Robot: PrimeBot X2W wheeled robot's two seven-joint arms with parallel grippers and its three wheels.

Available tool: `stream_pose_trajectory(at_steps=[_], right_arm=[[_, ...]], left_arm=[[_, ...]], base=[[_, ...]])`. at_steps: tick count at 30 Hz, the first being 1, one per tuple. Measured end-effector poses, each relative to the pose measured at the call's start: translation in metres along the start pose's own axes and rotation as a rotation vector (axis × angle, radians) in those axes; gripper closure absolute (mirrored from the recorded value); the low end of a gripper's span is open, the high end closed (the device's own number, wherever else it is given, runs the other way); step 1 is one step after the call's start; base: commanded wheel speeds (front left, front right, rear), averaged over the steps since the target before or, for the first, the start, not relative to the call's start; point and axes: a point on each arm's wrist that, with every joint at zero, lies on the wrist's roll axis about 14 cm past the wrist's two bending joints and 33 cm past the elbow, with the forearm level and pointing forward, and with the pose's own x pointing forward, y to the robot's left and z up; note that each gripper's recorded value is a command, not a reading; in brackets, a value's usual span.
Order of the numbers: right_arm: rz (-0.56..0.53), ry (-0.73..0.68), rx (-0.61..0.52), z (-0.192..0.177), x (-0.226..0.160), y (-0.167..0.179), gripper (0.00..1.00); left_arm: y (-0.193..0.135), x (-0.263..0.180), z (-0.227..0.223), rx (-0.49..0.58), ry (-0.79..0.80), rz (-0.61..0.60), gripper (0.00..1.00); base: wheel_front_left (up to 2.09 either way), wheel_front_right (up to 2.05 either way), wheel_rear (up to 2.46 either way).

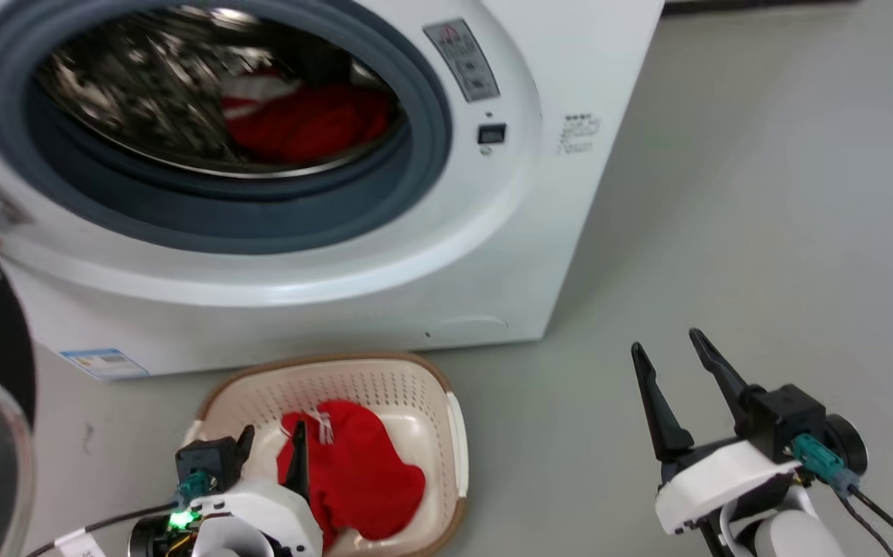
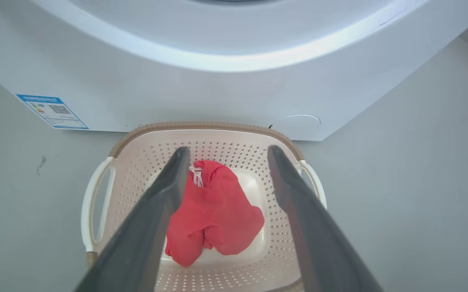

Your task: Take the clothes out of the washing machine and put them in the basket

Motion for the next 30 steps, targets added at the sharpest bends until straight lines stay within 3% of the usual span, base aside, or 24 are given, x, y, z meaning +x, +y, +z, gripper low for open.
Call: stream_pose_trajectory(at_steps=[14,21,30], right_arm=[[0.054,-0.066,-0.022,0.031,-0.003,0.019,0.0],[0.063,-0.059,-0.019,0.029,0.002,0.022,0.0],[0.016,-0.04,0.005,0.017,0.013,0.004,0.0]], left_arm=[[-0.004,-0.035,0.118,0.056,-0.4,0.0,0.0],[-0.013,-0.002,0.181,0.106,-0.523,-0.038,0.0],[-0.024,0.081,0.219,0.2,-0.488,-0.109,0.0]], base=[[0.0,0.0,0.0],[0.0,0.0,0.0],[0.0,0.0,0.0]])
